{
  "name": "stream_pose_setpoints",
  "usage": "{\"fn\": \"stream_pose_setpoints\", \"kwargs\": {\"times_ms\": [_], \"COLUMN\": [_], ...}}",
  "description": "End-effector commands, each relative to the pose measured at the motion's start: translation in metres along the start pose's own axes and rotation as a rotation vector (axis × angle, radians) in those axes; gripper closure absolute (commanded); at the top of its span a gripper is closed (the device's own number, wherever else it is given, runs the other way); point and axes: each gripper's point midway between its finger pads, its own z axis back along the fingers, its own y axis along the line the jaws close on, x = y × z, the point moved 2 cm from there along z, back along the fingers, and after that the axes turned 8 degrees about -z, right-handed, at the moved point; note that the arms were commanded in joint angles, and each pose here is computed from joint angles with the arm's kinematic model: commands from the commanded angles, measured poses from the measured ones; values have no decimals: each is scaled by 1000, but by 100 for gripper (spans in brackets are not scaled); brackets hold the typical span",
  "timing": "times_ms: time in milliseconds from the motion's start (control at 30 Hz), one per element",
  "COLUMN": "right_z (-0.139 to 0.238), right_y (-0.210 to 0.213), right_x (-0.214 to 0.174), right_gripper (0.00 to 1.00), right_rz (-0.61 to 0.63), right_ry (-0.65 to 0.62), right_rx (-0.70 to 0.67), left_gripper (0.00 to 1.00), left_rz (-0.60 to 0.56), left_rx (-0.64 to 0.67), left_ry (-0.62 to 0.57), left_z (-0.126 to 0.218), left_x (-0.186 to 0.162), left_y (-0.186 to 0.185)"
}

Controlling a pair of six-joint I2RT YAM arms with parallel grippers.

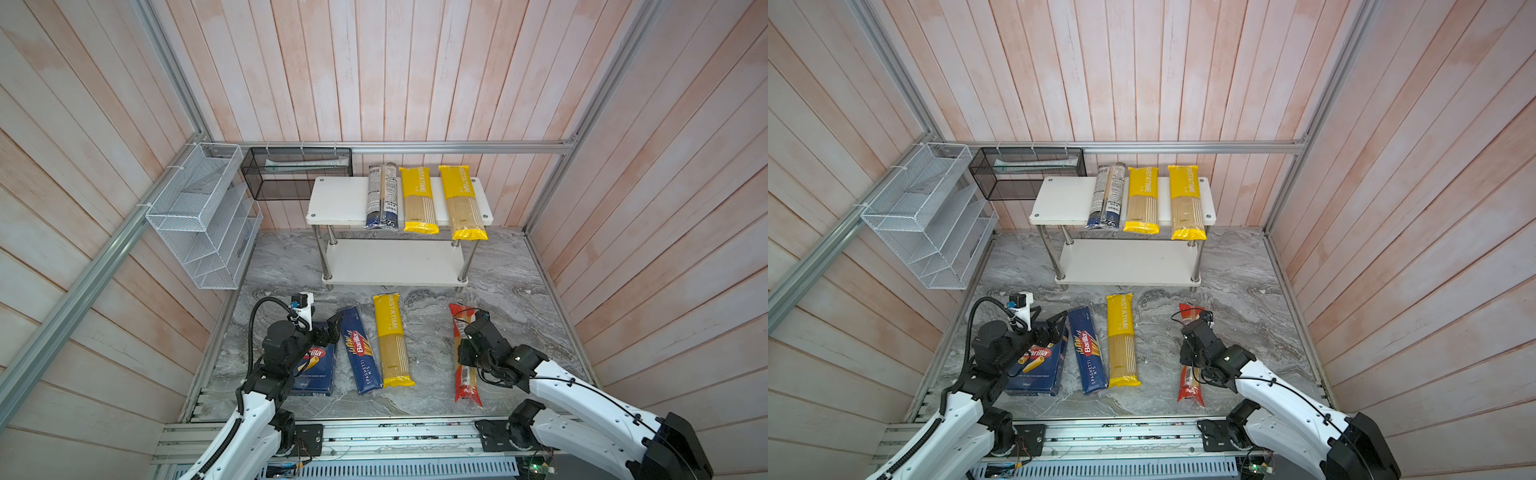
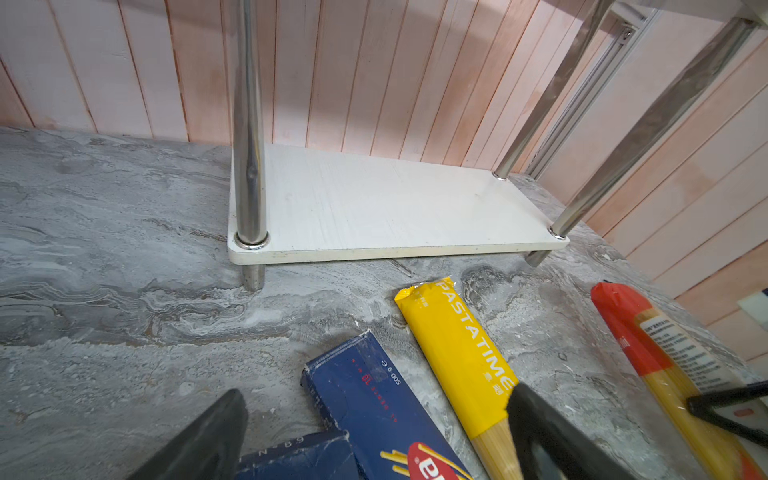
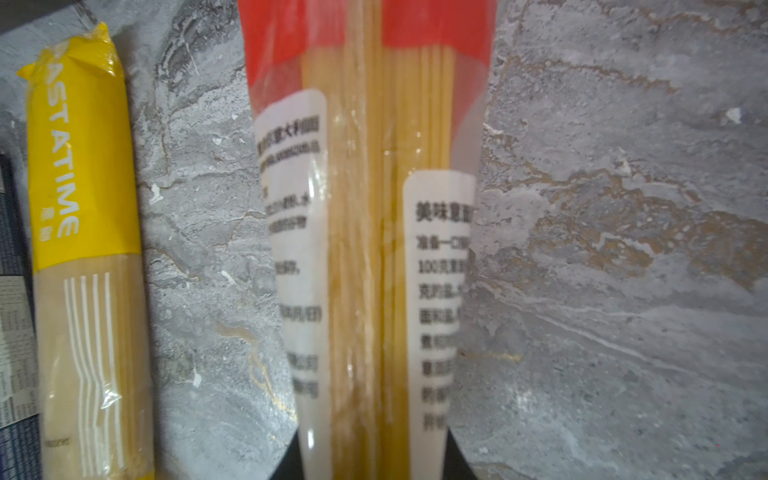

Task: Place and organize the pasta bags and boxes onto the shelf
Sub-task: 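Lift the red spaghetti pack upright off the table with the right gripper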

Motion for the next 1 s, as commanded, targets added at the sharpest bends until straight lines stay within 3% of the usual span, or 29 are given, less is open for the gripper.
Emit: {"fn": "stream_pose_setpoints", "kwargs": {"times_ms": [0, 467, 967], "right_z": [24, 72, 121], "right_y": [39, 93, 108], "right_x": [32, 62, 95], "right_gripper": [82, 84, 84], "right_rz": [9, 76, 107], "right_ry": [-93, -159, -262], "right_rx": [139, 306, 344], "left_gripper": [0, 0, 0], "left_rz": [-29, -15, -10], "left_rx": [-19, 8, 10], "left_ry": [-5, -29, -23], "left_z": [1, 7, 6], "left_x": [2, 2, 1], "left_y": [-3, 3, 4]}}
